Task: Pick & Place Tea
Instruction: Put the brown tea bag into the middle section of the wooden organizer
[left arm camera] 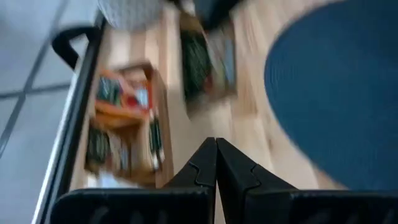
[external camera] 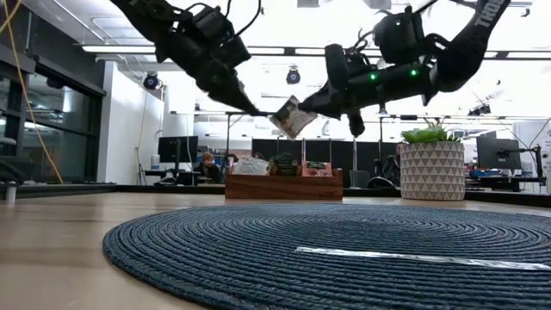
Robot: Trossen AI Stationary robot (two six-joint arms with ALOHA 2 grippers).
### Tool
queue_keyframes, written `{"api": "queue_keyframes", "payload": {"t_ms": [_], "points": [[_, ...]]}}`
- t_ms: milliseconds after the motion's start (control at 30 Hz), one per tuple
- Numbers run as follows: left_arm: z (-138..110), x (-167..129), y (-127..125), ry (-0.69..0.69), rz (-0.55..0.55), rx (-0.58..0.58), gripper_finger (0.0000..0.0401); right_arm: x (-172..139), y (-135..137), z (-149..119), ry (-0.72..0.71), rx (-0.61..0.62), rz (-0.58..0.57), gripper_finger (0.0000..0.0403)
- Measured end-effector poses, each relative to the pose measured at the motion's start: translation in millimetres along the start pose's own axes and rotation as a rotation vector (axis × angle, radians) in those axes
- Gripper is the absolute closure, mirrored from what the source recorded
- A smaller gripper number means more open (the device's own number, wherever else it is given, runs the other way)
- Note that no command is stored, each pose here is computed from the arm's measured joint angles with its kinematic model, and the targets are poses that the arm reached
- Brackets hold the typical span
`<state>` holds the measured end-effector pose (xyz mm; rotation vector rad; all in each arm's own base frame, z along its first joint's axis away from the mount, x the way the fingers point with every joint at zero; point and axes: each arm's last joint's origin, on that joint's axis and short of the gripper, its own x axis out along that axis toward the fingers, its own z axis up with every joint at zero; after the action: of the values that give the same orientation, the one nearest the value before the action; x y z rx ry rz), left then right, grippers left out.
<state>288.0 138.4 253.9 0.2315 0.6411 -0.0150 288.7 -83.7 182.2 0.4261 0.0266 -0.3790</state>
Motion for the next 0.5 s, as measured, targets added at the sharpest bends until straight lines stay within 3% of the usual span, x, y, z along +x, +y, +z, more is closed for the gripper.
{"api": "queue_keyframes", "payload": {"t_ms": [267,500], "points": [[15,-2,8,-0.169,0.038,-0.085,0.0401,3,-9,21,-0.030,-0.036,0.182,0.0403],[32,-9,11,-0.250,-0.041,-0.058,0.0401,4,-16,28,-0.010,-0.061,0.263,0.0403]]}}
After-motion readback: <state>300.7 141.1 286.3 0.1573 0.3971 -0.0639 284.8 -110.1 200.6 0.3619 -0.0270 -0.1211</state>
